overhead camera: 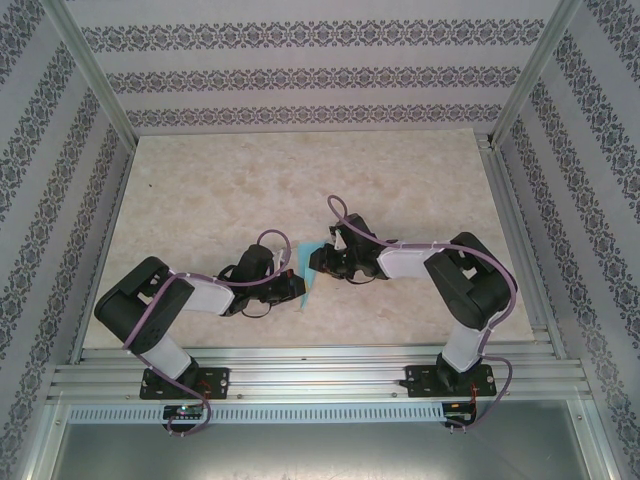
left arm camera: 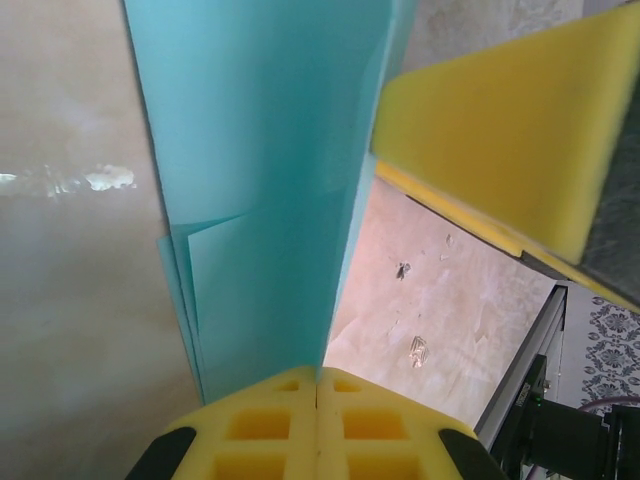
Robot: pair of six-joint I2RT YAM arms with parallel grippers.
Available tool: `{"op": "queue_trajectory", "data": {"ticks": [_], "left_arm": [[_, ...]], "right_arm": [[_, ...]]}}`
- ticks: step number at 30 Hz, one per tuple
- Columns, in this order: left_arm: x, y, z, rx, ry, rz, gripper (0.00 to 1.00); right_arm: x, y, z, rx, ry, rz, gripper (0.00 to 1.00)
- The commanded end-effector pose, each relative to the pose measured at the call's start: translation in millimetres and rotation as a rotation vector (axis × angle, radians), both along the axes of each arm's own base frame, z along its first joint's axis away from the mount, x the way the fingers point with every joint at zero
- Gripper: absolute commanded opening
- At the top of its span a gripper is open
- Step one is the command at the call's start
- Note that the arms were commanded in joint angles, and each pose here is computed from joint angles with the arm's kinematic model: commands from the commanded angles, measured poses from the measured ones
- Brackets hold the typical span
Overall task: Fold a paper plane with a square sheet of paper (fold left side to right side)
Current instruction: Fold the wing for the fifth time at the center of the table.
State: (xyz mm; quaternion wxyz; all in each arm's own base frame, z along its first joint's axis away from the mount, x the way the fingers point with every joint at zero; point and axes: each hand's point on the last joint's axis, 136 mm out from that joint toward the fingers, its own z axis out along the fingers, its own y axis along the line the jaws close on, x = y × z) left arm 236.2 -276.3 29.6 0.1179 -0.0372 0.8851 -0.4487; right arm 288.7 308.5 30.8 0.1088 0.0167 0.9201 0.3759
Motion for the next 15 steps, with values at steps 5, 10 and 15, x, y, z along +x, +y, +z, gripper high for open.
{"op": "queue_trajectory", "data": {"ticks": [5, 10, 15], "left_arm": [[7.0, -0.4, 5.0, -0.028, -0.017, 0.014, 0.08], [6.5, -0.2, 9.2, -0.015, -0.027, -0.001, 0.16], [6.6, 7.4, 17.4, 0.031, -0.052, -0.007, 0.28]], "right_arm": [[3.9, 5.0, -4.8, -0.016, -0.006, -0.001, 0.33], [3.9, 6.1, -7.9, -0.017, 0.0, 0.0, 0.33], [4.7, 6.9, -8.8, -0.016, 0.001, 0.002, 0.33]]}}
